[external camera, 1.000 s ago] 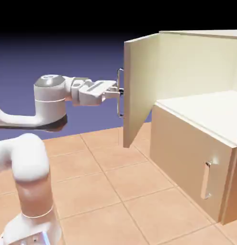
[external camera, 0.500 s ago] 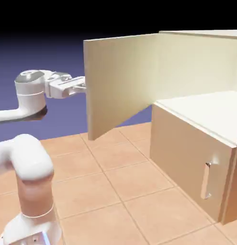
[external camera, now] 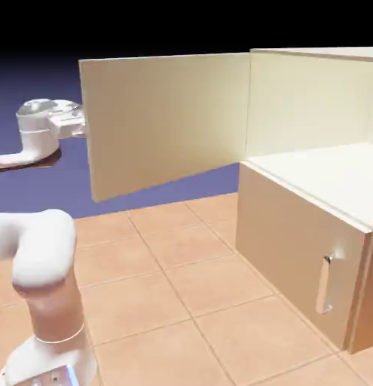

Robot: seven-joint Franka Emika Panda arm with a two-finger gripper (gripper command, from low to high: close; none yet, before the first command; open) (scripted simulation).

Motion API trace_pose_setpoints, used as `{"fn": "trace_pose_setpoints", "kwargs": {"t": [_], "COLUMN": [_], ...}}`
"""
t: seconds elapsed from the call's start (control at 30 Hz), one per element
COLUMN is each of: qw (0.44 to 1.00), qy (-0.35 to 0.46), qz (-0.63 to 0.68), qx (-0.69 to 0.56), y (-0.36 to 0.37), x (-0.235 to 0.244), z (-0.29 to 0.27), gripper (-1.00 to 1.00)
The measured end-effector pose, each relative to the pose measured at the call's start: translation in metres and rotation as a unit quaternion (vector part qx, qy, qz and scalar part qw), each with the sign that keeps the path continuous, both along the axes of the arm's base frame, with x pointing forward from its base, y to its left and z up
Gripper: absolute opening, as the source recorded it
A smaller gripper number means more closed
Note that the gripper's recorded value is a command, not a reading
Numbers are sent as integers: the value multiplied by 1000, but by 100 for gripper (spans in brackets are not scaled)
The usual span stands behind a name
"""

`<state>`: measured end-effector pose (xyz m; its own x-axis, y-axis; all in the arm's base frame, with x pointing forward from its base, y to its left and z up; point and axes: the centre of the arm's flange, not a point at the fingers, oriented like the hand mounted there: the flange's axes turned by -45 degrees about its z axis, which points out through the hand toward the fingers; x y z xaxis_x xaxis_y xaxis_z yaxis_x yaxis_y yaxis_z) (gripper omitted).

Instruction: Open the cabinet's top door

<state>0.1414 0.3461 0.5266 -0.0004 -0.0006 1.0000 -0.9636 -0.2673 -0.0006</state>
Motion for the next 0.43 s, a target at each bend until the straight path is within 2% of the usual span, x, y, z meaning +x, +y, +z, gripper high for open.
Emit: {"fn": "trace_pose_setpoints", "kwargs": {"t": [0.43], "qw": [995], "qy": [0], "qz": [-101], "qx": [0], "y": [101], "x": [13], "z": [0], "gripper": [-100]}}
